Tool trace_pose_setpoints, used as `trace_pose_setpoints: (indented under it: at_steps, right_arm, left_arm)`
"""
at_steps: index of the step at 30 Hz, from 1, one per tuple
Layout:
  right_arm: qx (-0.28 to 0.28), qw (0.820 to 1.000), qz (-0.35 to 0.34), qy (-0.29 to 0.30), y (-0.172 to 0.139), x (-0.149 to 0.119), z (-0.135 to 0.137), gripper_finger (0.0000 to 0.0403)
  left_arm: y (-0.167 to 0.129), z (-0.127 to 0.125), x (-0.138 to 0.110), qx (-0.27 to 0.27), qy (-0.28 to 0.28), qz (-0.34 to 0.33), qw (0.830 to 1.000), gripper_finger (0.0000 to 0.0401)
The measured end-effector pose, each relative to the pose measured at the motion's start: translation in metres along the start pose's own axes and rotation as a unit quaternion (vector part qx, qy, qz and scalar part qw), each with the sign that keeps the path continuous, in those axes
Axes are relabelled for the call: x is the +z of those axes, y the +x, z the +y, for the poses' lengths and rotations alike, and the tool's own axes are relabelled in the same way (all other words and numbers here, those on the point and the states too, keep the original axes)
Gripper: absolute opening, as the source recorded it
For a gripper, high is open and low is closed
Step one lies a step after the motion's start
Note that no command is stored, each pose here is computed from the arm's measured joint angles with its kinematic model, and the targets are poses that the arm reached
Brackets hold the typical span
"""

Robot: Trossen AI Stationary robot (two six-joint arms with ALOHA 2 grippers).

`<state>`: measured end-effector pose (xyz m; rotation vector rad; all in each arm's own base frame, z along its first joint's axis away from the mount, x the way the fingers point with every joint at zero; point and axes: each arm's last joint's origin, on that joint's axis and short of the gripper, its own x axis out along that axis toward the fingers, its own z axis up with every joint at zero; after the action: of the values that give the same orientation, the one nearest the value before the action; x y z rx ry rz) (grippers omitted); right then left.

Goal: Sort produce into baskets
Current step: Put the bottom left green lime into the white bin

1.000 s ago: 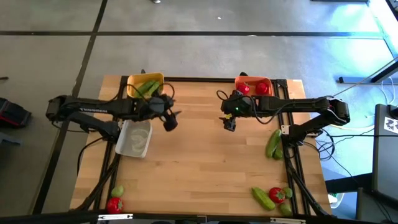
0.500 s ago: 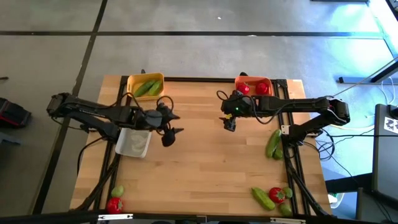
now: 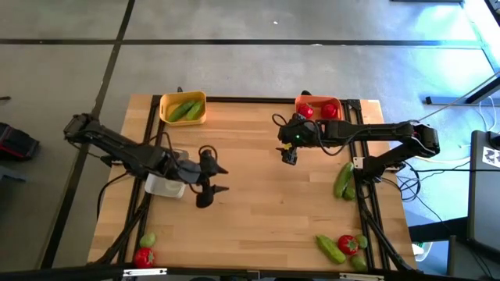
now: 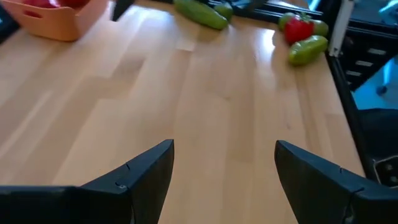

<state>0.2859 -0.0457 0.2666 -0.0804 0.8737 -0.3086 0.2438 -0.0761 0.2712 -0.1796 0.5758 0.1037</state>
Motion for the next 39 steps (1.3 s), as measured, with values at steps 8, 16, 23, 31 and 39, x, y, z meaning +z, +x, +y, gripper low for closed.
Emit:
trace_pose_setpoints:
  at_steps: [8, 16, 23, 31, 39]
  right_arm:
    - [0.005, 1.000, 0.003, 0.000, 0.000, -0.001, 0.000, 0.0339]
    - [0.054, 0.998, 0.022, -0.003, 0.000, -0.005, 0.003, 0.0339]
    - [0.096, 0.995, 0.031, -0.004, 0.002, -0.009, 0.006, 0.0339]
    - [0.097, 0.994, 0.044, -0.006, 0.008, -0.019, 0.008, 0.0339]
    - [0.093, 0.994, 0.056, -0.007, 0.012, -0.027, 0.009, 0.0339]
  left_arm:
    - [0.013, -0.031, 0.014, -0.021, 0.023, 0.014, 0.999, 0.0272]
    - [0.003, -0.049, 0.009, -0.011, 0.001, 0.108, 0.994, 0.0272]
    - [-0.006, -0.050, -0.010, 0.008, -0.058, 0.198, 0.979, 0.0272]
    - [-0.020, -0.057, -0.032, 0.021, -0.133, 0.304, 0.943, 0.0272]
    - [-0.014, -0.067, -0.059, 0.059, -0.168, 0.429, 0.886, 0.0272]
